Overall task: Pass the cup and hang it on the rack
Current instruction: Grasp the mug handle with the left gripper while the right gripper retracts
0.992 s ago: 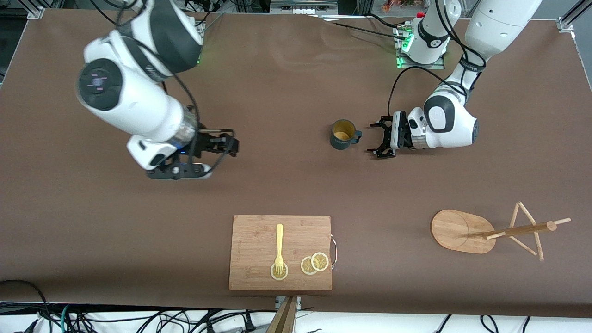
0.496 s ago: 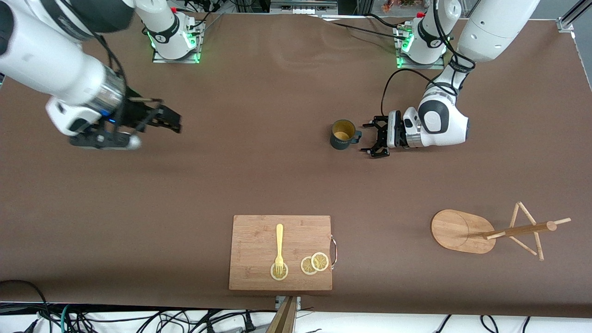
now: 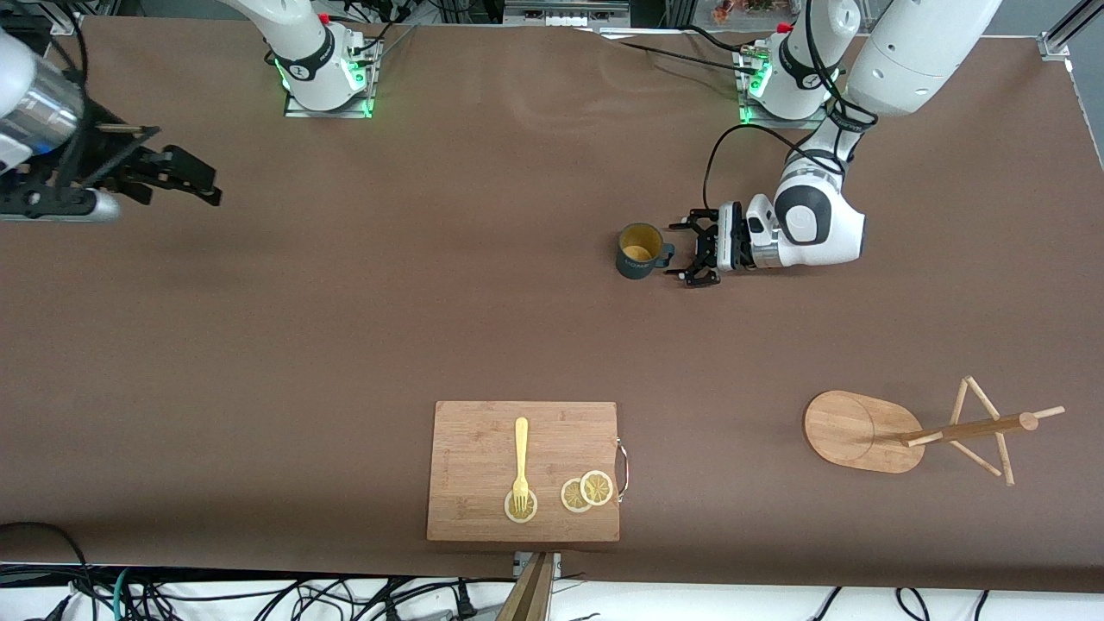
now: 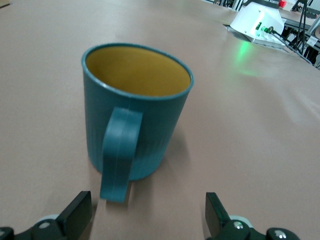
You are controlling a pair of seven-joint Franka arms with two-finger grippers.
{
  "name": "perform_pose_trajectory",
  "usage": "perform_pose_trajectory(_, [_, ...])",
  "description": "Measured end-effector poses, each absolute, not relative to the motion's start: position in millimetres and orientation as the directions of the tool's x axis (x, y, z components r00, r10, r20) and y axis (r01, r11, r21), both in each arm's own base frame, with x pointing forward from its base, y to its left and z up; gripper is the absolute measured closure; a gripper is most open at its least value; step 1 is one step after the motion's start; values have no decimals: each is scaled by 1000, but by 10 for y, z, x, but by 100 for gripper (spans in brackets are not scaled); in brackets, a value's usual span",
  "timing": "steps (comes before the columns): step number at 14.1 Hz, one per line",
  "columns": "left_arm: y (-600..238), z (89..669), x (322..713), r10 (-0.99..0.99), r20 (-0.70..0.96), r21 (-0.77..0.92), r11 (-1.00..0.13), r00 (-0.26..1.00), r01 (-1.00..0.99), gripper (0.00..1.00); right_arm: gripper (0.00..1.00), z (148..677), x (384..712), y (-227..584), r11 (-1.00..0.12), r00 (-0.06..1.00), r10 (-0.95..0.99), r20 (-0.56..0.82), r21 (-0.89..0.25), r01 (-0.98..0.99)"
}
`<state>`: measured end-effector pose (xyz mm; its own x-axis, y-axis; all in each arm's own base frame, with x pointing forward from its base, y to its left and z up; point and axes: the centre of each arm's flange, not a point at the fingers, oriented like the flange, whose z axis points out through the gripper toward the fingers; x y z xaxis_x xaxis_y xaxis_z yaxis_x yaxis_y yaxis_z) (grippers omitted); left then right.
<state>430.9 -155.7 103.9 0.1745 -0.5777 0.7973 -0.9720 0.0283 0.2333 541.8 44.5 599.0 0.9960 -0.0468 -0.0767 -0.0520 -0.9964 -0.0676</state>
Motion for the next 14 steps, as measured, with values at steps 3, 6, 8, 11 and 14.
perform_pose_trajectory(3, [-1661, 1041, 4277, -572, 802, 235, 34, 174, -971, 0, 0, 6030, 5393, 325, -996, 996, -42, -76, -73, -47])
perform_pose_trajectory(6, [-1717, 1023, 4253, -560, 813, 216, 36, 159, -976, 5, 0, 6048, 5390, 396, -997, 997, -29, -70, -73, -34])
perform_pose_trajectory(8, [-1728, 999, 4239, -557, 817, 207, 41, 150, -978, 11, 0, 6059, 5412, 416, -997, 998, -18, -62, -72, -23])
perform_pose_trajectory(11, [-1728, 989, 4239, -550, 822, 197, 31, 148, -980, 44, 0, 6037, 5459, 427, -998, 998, 13, -60, -69, 9])
perform_pose_trajectory(14, [-1715, 983, 4244, -545, 820, 213, 9, 174, -977, 75, 0, 5988, 5508, 396, -998, 998, 7, -67, -63, 3])
